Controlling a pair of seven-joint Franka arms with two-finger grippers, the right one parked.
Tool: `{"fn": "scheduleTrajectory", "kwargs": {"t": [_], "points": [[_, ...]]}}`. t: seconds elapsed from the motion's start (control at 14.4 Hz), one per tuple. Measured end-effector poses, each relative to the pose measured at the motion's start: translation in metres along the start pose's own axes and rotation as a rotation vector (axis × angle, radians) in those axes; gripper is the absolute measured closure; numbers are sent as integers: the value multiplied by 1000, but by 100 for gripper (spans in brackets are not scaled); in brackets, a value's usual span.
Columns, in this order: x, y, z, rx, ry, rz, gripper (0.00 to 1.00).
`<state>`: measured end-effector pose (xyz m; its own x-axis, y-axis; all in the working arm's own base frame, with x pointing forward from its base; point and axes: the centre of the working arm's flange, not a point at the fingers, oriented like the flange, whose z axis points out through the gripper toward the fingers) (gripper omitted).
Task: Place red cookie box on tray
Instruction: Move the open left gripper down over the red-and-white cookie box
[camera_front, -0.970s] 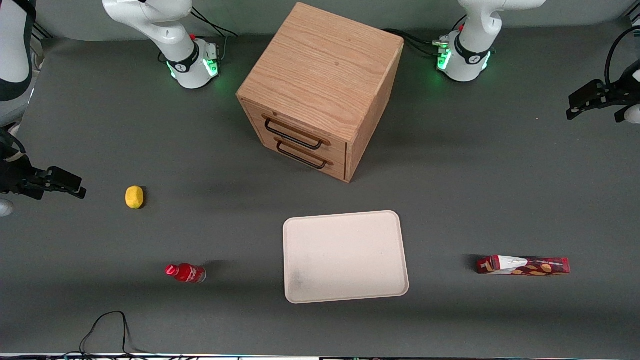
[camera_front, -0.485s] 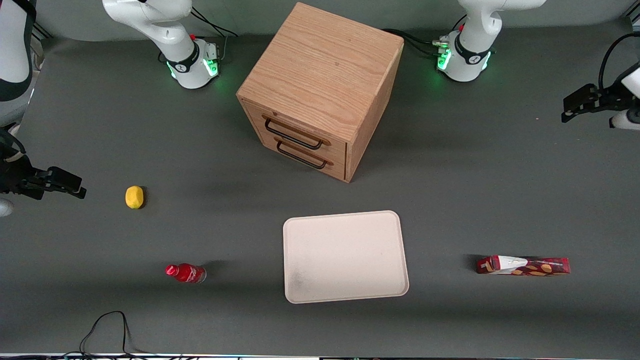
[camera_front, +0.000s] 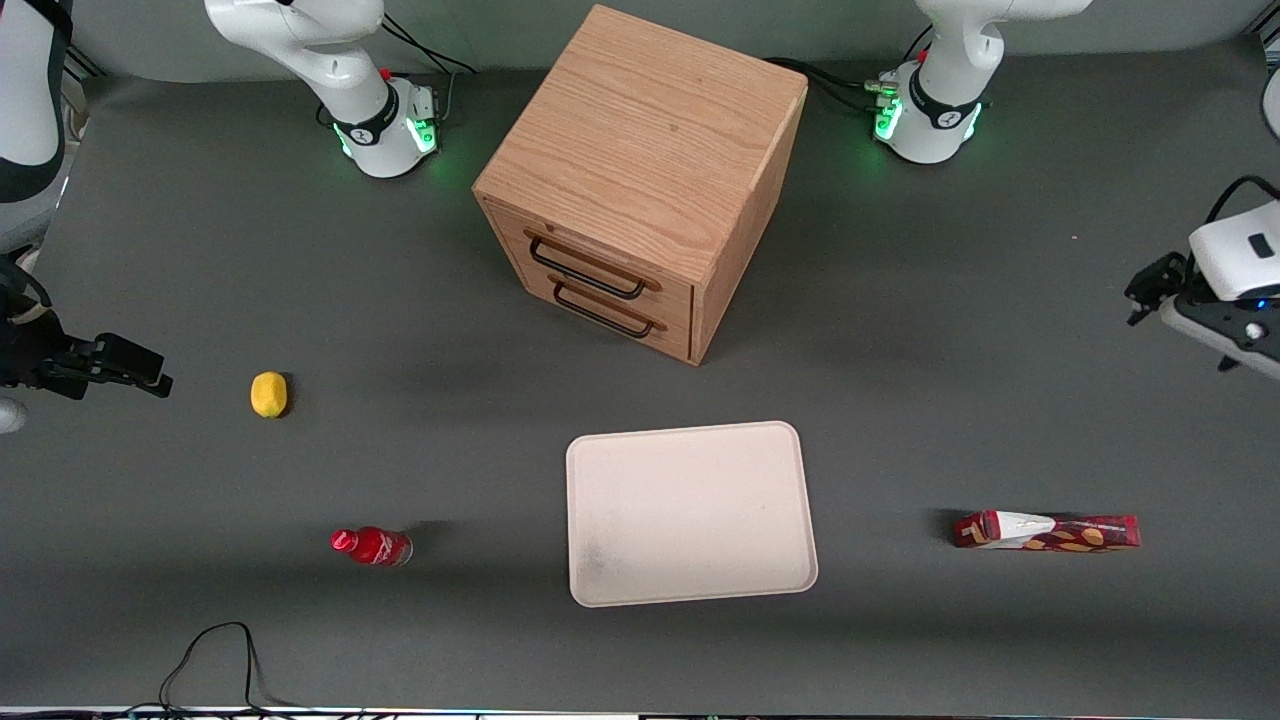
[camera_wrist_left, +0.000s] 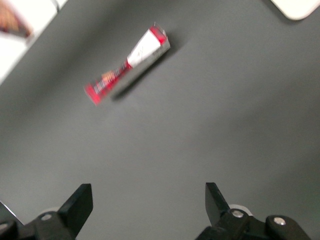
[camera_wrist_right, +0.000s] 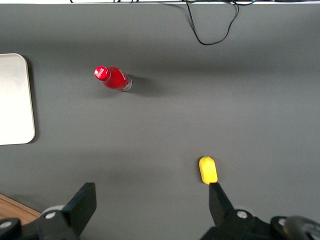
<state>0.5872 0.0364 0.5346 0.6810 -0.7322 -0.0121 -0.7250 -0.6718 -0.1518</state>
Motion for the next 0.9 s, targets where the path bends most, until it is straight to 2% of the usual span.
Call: {"fn": "scheduleTrajectory", "kwargs": {"t": [0.14, 0.21, 0.55, 0.62, 0.76, 0.9], "points": [[14, -10, 23, 37, 23, 174, 0], [20, -13, 38, 36, 18, 236, 0], [50, -42, 115, -17, -41, 454, 2], [57, -48, 131, -31, -42, 494, 2], [69, -57, 166, -73, -16, 564, 2], [82, -64, 196, -87, 0, 616, 2]]}}
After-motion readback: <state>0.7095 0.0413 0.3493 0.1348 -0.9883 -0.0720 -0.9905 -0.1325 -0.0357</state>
